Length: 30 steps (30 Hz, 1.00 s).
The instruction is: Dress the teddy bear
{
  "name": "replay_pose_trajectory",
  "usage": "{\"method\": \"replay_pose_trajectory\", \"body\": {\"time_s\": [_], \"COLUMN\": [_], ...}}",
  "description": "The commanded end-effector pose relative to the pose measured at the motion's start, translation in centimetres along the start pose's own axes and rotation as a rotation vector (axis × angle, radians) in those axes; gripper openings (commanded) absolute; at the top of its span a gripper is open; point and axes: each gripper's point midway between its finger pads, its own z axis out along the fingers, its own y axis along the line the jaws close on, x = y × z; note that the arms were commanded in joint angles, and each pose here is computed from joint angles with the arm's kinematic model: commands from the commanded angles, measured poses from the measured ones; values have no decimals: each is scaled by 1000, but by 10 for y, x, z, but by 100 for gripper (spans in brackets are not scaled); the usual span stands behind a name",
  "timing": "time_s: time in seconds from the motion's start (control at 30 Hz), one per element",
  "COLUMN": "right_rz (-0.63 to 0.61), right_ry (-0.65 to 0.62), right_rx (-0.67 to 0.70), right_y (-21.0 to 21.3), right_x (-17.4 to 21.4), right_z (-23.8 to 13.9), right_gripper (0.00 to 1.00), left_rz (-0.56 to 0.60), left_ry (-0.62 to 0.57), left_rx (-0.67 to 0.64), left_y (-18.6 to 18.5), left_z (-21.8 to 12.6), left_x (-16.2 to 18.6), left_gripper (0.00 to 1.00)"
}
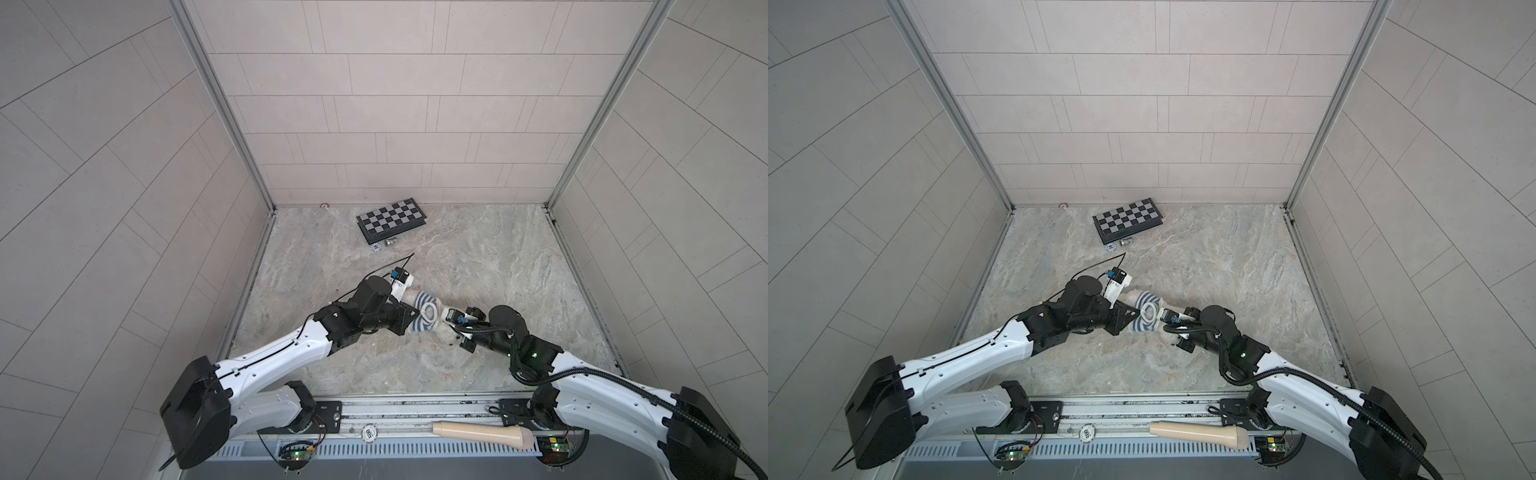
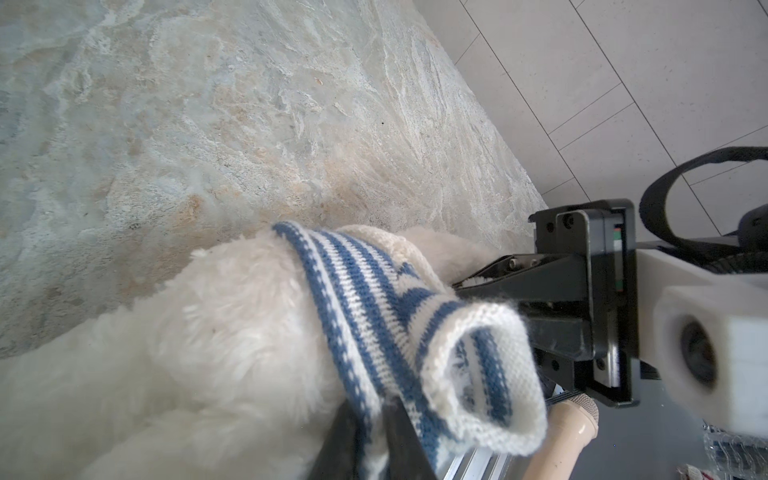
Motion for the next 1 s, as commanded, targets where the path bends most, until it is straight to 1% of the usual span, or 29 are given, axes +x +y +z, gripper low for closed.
{"method": "replay_pose_trajectory", "body": {"time_s": [0.0,0.17,0.23,0.33,0.43,0.53,0.6,0.7,0.87,0.97], "right_rz": [72,192,243,342,408,434,438,456,512,530], "right_ry": [16,115,126,110,95,77,93,110,117,146], "right_rx": [109,200,236,280,280,261,257,264,259,273], "right_y": [-24,-47,-54,-63,-65,-63,-62,-62,-60,-60], "right_x": [-11,-6,-4,-4,-9,-14,-11,-6,0,7], "right_z": [2,9,10,12,15,16,16,16,19,21], "right_gripper": [0,0,0,0,0,0,0,0,0,0], "left_rz": [46,102,116,106,83,68,60,59,77,88], "left_ry": [-55,8,35,78,119,110,94,111,141,155], "left_rx": [90,187,226,237,177,105,51,-41,-111,-132], "left_y": [-27,-49,-55,-53,-34,-16,-4,17,38,44], "left_z": [-7,-13,-14,-9,3,13,18,24,34,37], "left_x": [-16,8,20,38,55,61,63,72,87,93], "left_gripper": [0,0,0,0,0,0,0,0,0,0]}}
